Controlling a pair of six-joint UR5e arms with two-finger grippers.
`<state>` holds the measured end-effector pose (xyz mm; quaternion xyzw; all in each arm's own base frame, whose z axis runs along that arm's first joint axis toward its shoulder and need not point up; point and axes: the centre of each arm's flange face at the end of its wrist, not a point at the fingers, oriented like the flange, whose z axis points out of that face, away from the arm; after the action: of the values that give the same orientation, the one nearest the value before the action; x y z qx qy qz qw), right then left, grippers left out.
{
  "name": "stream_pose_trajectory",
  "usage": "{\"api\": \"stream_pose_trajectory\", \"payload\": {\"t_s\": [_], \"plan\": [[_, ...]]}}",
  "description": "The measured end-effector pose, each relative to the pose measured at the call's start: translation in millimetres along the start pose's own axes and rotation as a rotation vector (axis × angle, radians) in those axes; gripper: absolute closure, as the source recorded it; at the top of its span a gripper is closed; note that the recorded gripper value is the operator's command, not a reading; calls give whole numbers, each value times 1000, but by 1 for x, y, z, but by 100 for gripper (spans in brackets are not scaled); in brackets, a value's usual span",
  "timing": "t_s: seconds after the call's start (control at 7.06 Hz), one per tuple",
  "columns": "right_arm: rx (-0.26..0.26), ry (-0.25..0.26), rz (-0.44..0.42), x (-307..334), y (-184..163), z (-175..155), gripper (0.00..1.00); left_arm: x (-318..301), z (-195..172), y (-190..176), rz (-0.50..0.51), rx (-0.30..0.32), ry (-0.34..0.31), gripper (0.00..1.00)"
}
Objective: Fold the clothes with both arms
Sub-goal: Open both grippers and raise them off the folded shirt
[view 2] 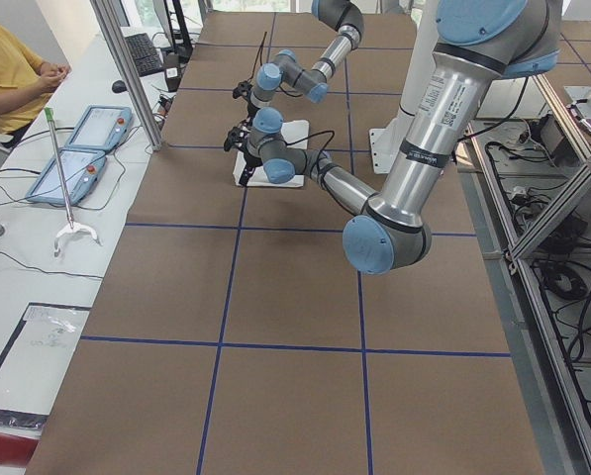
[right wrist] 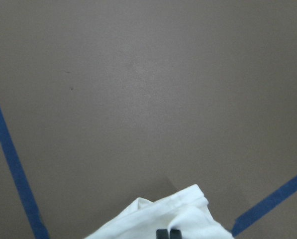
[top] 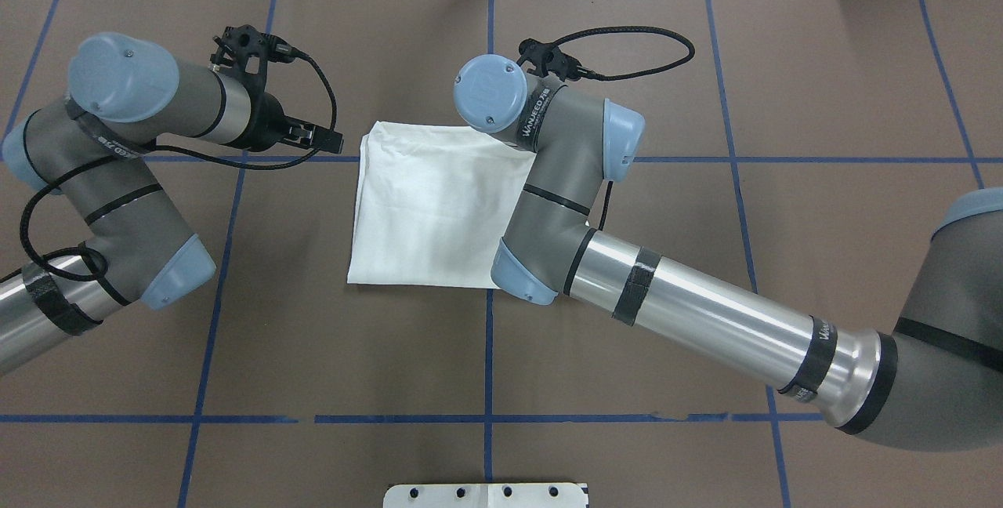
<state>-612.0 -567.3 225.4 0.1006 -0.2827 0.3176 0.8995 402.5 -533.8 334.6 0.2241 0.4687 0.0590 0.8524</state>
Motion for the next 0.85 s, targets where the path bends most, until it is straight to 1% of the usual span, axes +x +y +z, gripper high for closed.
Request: {"api": "stream_pose_trajectory", "payload": {"t_s": [0.28,0.42,0.57,0.71,0.85], "plan": [[5,-18,-58,-2,-12,-8,0,11,10,2,-57,-17,1,0],[-12,-33,-100,-2,-27,-15,0,22,23,1,-87,-25,-4,0],[-45,-52,-148,4,-44,-22,0,32,39,-5,-111,-24,-21,0],[-72,-69,-183,13,-57,-27,0,42,59,-11,-127,-18,-47,0],[-84,-81,-211,24,-64,-29,0,53,77,-13,-135,-15,-72,0]]}}
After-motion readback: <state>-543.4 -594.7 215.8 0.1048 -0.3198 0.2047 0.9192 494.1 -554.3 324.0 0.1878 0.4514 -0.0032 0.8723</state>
